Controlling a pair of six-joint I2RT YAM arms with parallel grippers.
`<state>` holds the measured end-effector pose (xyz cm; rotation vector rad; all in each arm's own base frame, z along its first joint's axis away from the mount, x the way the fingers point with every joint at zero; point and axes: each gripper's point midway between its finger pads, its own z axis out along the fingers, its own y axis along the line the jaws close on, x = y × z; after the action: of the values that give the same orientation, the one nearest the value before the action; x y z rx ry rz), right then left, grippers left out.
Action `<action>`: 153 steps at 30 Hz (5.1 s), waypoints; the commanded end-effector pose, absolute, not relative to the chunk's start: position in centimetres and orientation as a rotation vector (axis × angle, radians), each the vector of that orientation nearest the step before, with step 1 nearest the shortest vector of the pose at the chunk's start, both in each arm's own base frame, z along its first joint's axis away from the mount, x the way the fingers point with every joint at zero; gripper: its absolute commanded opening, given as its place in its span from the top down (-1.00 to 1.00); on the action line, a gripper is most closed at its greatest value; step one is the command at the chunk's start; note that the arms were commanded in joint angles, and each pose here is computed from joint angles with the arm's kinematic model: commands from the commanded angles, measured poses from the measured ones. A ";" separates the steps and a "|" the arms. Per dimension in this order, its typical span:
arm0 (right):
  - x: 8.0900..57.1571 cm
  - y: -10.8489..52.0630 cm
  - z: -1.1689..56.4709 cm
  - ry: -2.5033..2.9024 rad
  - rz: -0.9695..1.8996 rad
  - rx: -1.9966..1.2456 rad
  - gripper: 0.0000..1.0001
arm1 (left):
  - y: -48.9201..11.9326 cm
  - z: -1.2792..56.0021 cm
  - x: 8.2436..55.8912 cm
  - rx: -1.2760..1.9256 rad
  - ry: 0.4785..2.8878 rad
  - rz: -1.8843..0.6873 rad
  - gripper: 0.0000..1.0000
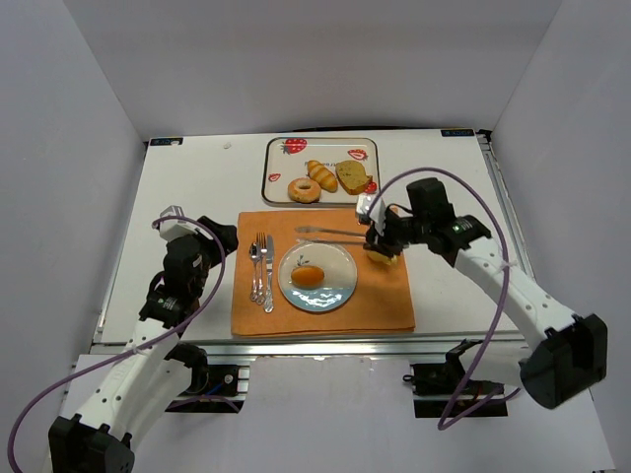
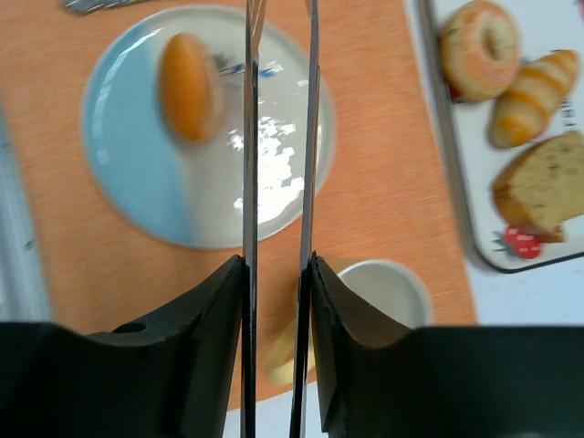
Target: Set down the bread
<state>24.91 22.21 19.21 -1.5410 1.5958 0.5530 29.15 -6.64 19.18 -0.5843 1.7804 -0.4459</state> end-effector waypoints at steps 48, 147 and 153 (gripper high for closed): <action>44.1 26.1 15.5 1.817 0.203 -1.474 0.08 | -6.8 19.9 28.7 -0.592 1.737 -0.498 -0.59; 23.1 20.8 22.5 1.676 0.616 -1.342 0.25 | -6.7 20.4 28.3 -0.587 1.723 -0.503 -0.58; 27.7 19.6 22.8 1.789 0.471 -1.135 0.57 | -6.6 20.2 28.1 -0.590 1.725 -0.506 -0.58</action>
<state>24.35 19.78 20.43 -1.2715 1.8058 0.5639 28.32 -6.68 20.14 -0.5887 1.7291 -0.4968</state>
